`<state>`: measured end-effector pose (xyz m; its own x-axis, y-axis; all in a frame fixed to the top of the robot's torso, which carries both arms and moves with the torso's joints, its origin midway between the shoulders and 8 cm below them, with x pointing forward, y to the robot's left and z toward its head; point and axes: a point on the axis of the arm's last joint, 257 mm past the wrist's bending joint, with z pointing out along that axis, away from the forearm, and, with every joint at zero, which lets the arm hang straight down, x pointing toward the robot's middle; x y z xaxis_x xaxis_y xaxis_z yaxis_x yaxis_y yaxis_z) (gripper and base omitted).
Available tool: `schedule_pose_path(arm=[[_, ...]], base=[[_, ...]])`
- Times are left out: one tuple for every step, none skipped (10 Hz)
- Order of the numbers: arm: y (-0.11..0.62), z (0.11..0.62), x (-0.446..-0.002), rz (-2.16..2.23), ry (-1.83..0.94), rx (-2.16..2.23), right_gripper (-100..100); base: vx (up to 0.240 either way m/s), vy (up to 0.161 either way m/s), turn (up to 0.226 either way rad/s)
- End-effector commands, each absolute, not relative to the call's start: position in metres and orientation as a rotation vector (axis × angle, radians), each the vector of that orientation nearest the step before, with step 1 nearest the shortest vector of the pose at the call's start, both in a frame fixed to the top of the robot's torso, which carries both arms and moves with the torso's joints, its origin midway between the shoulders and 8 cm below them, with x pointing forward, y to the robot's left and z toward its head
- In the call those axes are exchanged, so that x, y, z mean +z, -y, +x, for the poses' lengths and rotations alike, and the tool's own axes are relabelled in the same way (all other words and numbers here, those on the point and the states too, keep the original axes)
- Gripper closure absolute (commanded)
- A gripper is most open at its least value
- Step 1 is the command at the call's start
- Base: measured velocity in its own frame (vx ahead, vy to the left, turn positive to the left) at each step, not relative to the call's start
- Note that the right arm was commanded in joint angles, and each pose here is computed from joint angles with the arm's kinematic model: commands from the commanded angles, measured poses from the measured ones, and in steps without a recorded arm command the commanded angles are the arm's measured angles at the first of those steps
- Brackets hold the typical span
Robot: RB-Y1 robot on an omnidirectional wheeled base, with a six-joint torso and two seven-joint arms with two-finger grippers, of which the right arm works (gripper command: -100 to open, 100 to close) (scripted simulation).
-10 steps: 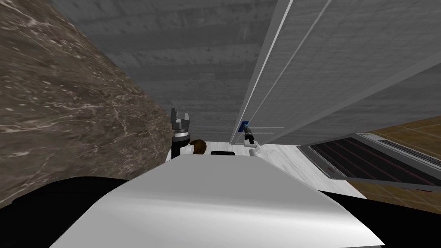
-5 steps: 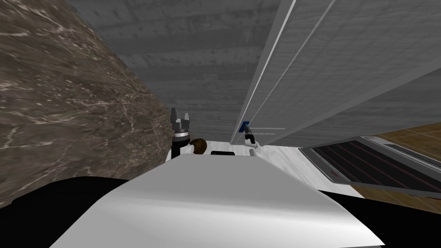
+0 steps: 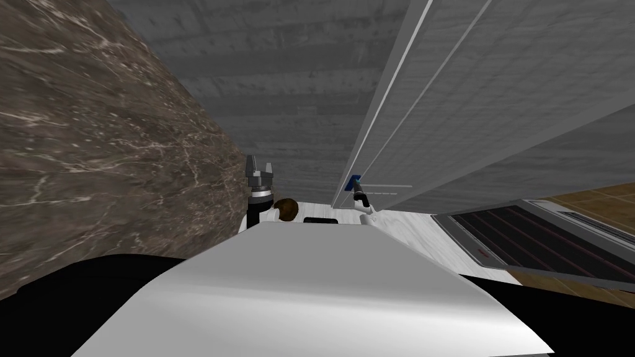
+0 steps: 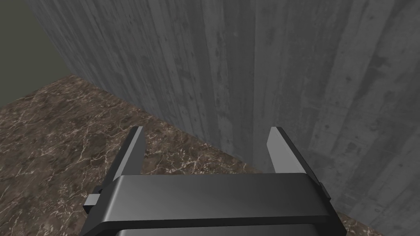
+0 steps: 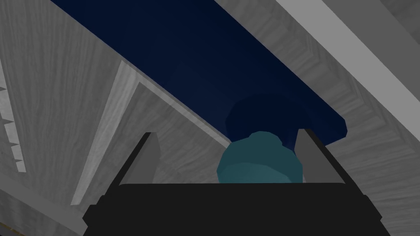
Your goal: Pull the door open
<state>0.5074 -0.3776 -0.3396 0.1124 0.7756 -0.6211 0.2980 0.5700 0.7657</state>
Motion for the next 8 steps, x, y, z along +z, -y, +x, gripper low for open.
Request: schedule_pose_path(arm=[[0.3983,0.5,-0.3408,1.009,-1.444,0.432,100],[0.3983,0.5,-0.3408,1.009,-1.444,0.432,100],[0.3983,0.5,-0.3408,1.009,-1.444,0.432,100],[0.3983,0.5,-0.3408,1.009,-1.444,0.432,100],[0.3983,0.5,-0.3408,1.009,-1.444,0.432,100],[0.4031,0.497,-0.3485,1.068,-1.442,0.45,100],[0.4037,0.4968,-0.3486,1.088,-1.429,0.466,100],[0.4043,0.4966,-0.3487,1.111,-1.414,0.484,100]], base=[[-0.004,-0.001,-0.013],[-0.007,-0.004,-0.01],[-0.003,0.008,0.0],[-0.004,-0.004,-0.024],[0.0,0.0,0.0],[-0.031,-0.012,0.086],[-0.036,-0.02,0.054],[-0.018,-0.003,0.012]])
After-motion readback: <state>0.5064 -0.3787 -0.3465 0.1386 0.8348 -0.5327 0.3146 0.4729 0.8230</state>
